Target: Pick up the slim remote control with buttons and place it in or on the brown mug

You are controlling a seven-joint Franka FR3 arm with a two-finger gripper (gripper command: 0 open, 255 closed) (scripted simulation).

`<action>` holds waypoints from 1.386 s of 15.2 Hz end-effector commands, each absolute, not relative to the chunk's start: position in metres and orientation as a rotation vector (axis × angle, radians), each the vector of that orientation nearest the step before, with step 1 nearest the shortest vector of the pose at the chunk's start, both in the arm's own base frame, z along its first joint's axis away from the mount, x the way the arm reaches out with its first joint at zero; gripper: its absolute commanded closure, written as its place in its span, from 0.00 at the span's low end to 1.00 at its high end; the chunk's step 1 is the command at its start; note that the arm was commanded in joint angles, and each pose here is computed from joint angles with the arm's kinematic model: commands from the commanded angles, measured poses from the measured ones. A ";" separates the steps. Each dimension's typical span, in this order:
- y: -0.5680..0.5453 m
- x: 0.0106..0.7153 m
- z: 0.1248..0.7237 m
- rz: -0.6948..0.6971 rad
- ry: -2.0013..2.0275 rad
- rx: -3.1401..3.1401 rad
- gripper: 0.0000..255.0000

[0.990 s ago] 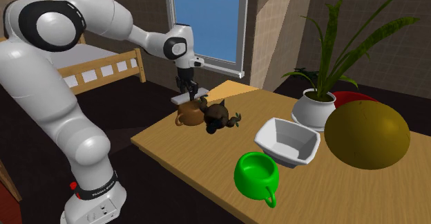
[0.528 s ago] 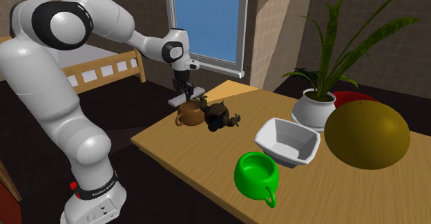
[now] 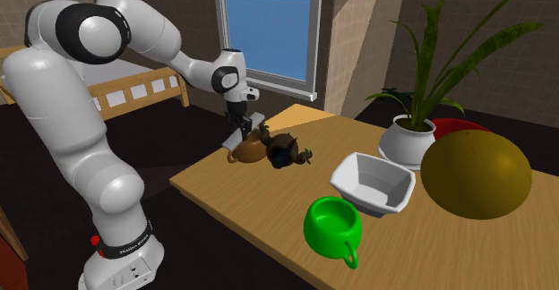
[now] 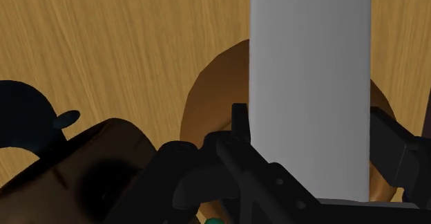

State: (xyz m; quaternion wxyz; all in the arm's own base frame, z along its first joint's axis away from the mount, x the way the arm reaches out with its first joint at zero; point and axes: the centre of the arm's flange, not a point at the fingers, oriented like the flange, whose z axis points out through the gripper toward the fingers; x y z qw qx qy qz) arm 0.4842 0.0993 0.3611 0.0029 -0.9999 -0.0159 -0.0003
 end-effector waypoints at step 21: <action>0.099 0.484 0.400 0.005 -0.050 -3.136 0.00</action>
